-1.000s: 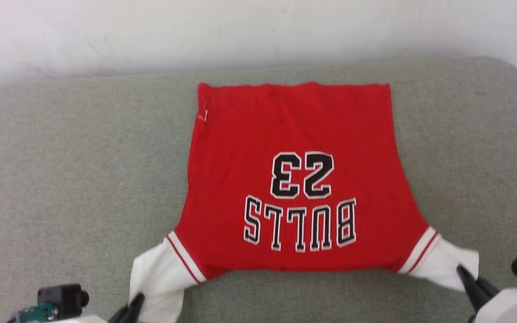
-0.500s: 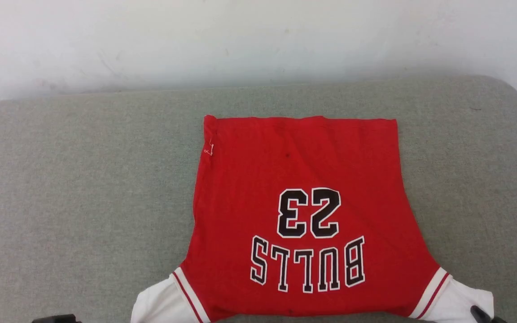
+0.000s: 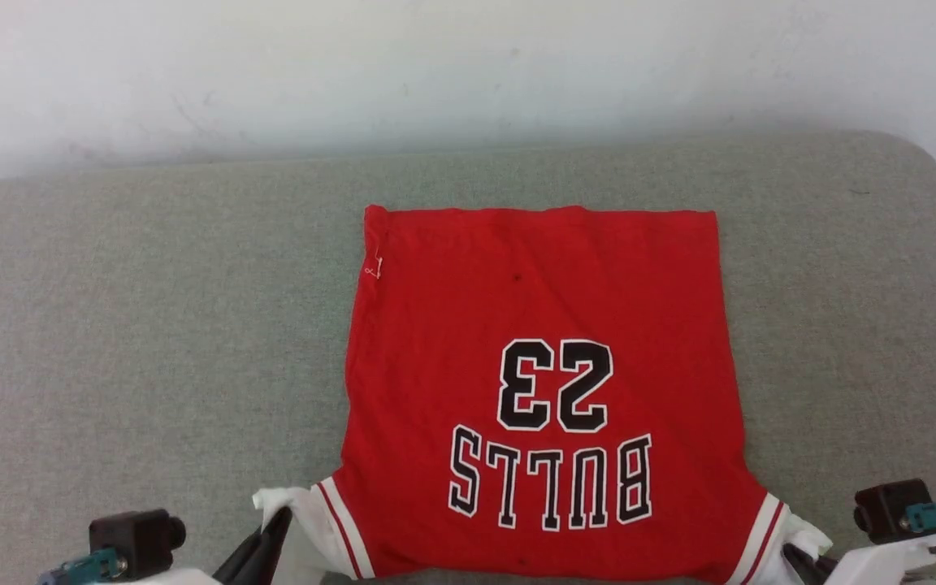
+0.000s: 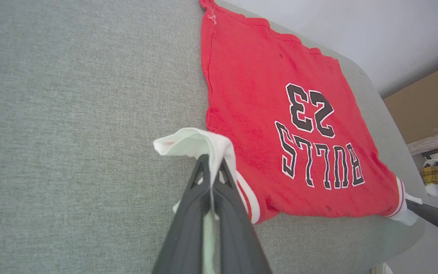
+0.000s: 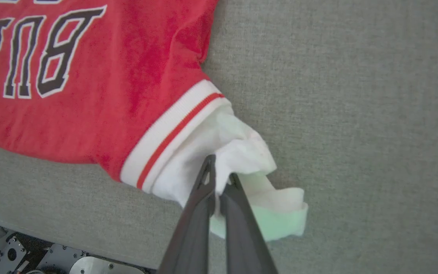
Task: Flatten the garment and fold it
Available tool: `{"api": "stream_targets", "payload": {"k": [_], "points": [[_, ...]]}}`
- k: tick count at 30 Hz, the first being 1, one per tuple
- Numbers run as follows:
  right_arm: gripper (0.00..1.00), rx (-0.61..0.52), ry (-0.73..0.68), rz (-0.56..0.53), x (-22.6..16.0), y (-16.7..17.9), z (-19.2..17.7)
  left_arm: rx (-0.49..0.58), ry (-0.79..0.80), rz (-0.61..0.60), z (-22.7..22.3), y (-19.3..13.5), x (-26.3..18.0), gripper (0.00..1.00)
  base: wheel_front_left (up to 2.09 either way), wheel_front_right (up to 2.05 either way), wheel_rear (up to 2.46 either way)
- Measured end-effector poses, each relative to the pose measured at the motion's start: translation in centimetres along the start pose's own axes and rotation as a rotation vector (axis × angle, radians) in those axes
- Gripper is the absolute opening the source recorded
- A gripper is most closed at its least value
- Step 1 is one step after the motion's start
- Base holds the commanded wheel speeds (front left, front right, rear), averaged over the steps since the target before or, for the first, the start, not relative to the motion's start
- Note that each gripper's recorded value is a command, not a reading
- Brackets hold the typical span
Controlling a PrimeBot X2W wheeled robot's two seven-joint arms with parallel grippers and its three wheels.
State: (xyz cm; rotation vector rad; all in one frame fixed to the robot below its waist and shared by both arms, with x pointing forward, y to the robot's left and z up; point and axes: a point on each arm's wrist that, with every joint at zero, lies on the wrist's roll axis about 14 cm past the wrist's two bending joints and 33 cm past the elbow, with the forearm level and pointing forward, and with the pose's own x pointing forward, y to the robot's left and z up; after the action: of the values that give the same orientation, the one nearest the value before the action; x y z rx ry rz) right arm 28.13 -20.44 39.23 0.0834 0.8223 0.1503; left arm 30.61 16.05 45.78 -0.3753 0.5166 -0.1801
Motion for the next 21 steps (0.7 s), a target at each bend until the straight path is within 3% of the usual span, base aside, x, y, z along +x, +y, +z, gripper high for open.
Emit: {"api": "stream_targets", "payload": {"k": [3, 4, 5, 10, 13, 21], "points": [[0.25, 0.004, -0.014, -0.002, 1.3, -0.1, -0.2, 0.014, -0.007, -0.007, 0.2, -0.1, 0.5, 0.00, 0.00, 0.00, 0.00], [0.92, 0.007, -0.017, -0.003, 1.6, -0.2, -0.2, 0.016, -0.011, -0.006, 0.3, -0.1, 0.6, 0.00, 0.00, 0.00, 0.00], [1.00, 0.015, -0.030, -0.007, 1.9, -0.3, -0.2, 0.017, -0.012, -0.004, 0.2, 0.0, 0.7, 0.00, 0.00, 0.00, 0.00], [1.00, 0.101, -0.114, -0.017, 1.9, -0.8, 1.5, 0.029, -0.017, -0.001, 0.2, 0.0, 0.9, 0.00, 0.00, 0.00, 0.00], [1.00, 0.117, -0.240, -0.017, 0.4, -1.3, 5.8, 0.031, -0.019, -0.004, 0.3, -0.1, 0.9, 0.00, 0.00, 0.00, 0.00], [1.00, -0.114, -0.621, -0.103, -4.8, -2.4, 21.6, 0.037, -0.014, -0.011, 0.4, -0.1, 1.7, 0.00, 0.00, 0.00, 0.00]]}}
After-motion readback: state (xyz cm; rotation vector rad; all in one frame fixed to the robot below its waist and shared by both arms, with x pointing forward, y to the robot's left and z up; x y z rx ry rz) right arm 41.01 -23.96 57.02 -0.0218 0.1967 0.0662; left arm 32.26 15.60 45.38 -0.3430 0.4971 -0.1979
